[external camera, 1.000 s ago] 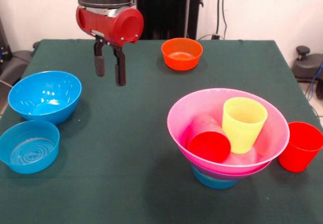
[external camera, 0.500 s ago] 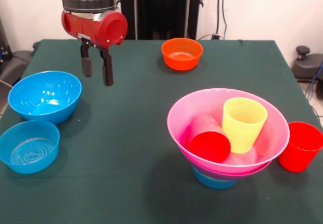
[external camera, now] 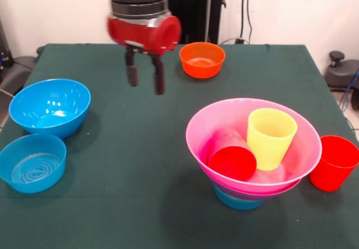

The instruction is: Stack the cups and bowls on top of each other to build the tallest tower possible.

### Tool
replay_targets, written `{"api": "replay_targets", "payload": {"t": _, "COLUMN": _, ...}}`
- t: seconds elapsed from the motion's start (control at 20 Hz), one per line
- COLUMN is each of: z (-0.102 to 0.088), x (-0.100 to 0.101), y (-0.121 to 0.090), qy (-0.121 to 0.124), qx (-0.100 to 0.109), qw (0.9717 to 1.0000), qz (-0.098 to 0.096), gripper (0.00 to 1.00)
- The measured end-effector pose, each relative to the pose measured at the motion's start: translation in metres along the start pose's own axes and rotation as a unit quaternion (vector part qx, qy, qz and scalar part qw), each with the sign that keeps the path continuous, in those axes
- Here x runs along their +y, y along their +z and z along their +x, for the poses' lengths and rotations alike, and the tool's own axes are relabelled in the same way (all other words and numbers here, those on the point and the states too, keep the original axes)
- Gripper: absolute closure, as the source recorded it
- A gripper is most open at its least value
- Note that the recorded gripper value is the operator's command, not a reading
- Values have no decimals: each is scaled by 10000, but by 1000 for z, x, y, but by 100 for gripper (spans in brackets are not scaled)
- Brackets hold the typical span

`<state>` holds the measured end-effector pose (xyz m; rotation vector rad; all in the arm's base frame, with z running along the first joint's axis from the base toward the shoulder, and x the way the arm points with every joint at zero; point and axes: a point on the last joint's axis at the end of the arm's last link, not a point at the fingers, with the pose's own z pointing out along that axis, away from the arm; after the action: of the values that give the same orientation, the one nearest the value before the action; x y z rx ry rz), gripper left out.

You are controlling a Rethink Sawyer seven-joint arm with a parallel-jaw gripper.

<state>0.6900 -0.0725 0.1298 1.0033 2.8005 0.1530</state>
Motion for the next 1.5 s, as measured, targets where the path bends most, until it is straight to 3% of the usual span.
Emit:
{"api": "replay_targets", "payload": {"t": 0.3, "z": 49, "x": 21, "y": 7, "qy": -320, "qx": 258, "qw": 9991, "qz": 57, "gripper": 0}}
{"api": "replay_targets", "payload": {"t": 0.65, "z": 92, "x": 26, "y": 18, "qy": -513, "qx": 445, "qw": 9977, "qz": 58, "gripper": 0}}
{"api": "replay_targets", "payload": {"t": 0.85, "z": 122, "x": 20, "y": 26, "qy": -581, "qx": 518, "qw": 9970, "qz": 30, "gripper": 0}}
{"api": "replay_targets", "payload": {"t": 1.15, "z": 149, "x": 11, "y": 33, "qy": -621, "qx": 522, "qw": 9967, "qz": 1, "gripper": 0}}
{"api": "replay_targets", "payload": {"t": 1.5, "z": 186, "x": -14, "y": 39, "qy": -589, "qx": 667, "qw": 9960, "qz": 91, "gripper": 0}}
